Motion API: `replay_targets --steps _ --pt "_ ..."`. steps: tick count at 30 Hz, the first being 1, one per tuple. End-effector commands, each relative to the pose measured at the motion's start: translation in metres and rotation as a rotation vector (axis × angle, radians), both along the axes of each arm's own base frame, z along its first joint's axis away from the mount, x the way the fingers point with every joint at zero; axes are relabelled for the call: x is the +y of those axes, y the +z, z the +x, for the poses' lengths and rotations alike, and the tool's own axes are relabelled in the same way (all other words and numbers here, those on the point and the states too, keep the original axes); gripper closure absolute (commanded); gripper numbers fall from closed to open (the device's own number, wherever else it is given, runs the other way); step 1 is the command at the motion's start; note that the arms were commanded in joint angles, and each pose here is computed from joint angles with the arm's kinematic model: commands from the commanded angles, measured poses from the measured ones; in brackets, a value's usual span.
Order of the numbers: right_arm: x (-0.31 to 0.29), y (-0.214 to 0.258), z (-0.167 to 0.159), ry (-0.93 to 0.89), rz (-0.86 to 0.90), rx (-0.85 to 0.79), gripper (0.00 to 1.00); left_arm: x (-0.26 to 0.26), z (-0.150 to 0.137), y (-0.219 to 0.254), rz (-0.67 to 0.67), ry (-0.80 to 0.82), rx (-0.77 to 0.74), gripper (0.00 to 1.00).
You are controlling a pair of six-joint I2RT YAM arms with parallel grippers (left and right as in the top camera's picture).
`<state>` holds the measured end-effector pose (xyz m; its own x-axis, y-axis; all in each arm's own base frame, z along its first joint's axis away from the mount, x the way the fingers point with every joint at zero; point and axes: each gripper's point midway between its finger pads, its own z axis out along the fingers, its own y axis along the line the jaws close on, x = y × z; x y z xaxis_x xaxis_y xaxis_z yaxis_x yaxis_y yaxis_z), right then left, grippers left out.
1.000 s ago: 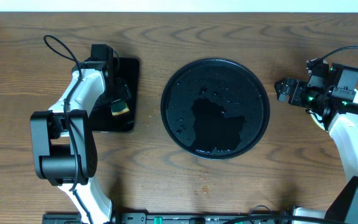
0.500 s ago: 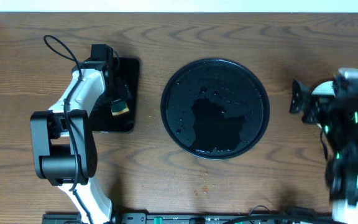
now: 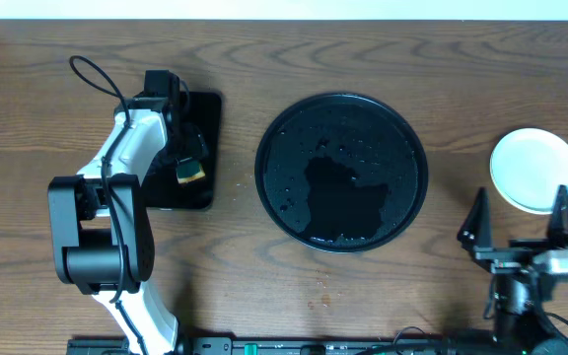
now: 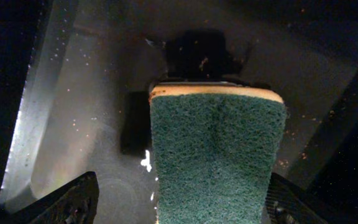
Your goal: Clean dirty plates on tray and stack at the side
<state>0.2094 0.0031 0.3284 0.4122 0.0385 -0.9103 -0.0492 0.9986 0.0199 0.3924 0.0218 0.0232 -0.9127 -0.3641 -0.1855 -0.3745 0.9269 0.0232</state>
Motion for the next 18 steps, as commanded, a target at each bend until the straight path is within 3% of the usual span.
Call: replay_targets --steps 1,7,18 --pt "0.001 -0.026 0.008 0.002 -0.007 0.037 0.01 0.003 -0.002 -0.001 0.013 0.002 0.008 0.16" --pt "0.006 -0.073 0.024 0.03 -0.011 0.144 0.01 0.003 -0.002 -0.001 0.013 0.002 0.008 0.16" --pt "0.018 -0.172 0.036 0.066 -0.085 0.497 0.01 0.003 -0.002 -0.001 0.013 0.002 0.008 0.16"
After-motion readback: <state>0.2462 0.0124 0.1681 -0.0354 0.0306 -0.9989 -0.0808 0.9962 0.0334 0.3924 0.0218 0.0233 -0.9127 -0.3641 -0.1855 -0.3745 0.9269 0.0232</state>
